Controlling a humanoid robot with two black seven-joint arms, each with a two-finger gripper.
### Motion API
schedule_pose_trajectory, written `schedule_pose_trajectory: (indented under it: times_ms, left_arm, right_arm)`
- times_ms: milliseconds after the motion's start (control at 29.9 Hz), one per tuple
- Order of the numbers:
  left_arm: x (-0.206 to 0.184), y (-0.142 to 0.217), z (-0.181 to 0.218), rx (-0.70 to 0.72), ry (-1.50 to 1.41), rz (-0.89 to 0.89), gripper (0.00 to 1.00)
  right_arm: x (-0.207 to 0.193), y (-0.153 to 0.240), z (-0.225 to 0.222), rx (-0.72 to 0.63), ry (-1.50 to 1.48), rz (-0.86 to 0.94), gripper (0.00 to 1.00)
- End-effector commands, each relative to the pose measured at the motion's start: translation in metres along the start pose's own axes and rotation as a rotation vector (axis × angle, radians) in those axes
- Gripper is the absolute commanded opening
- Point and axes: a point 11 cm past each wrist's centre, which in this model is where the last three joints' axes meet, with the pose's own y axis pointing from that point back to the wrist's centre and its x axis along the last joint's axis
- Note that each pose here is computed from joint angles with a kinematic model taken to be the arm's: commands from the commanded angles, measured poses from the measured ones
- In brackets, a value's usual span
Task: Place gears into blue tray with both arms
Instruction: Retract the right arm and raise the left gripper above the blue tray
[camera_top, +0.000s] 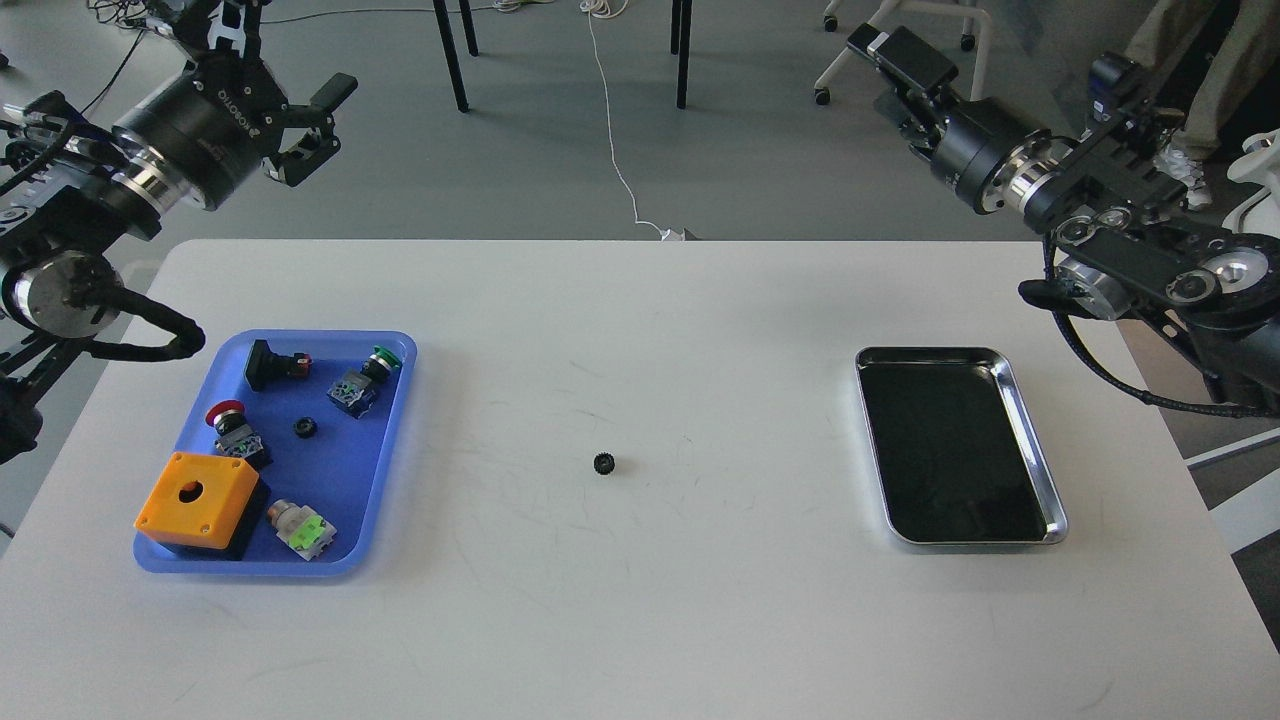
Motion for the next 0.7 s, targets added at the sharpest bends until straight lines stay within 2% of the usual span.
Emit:
schedule_pose_trajectory:
  times_ms: [0,669]
  left_arm:
    - [-0.0252,-0.0059,-0.0034,0.039,-0.139,-0.101,0.98]
    - [-0.0253,-0.0059,-0.0034,0.039,-0.139,-0.101,0.98]
  right_arm:
    - [0.0202,0.0125,0.0077,-0.005,-0.136,0.061,0.98]
    - [0.0202,0.0125,0.0077,-0.005,-0.136,0.061,0.98]
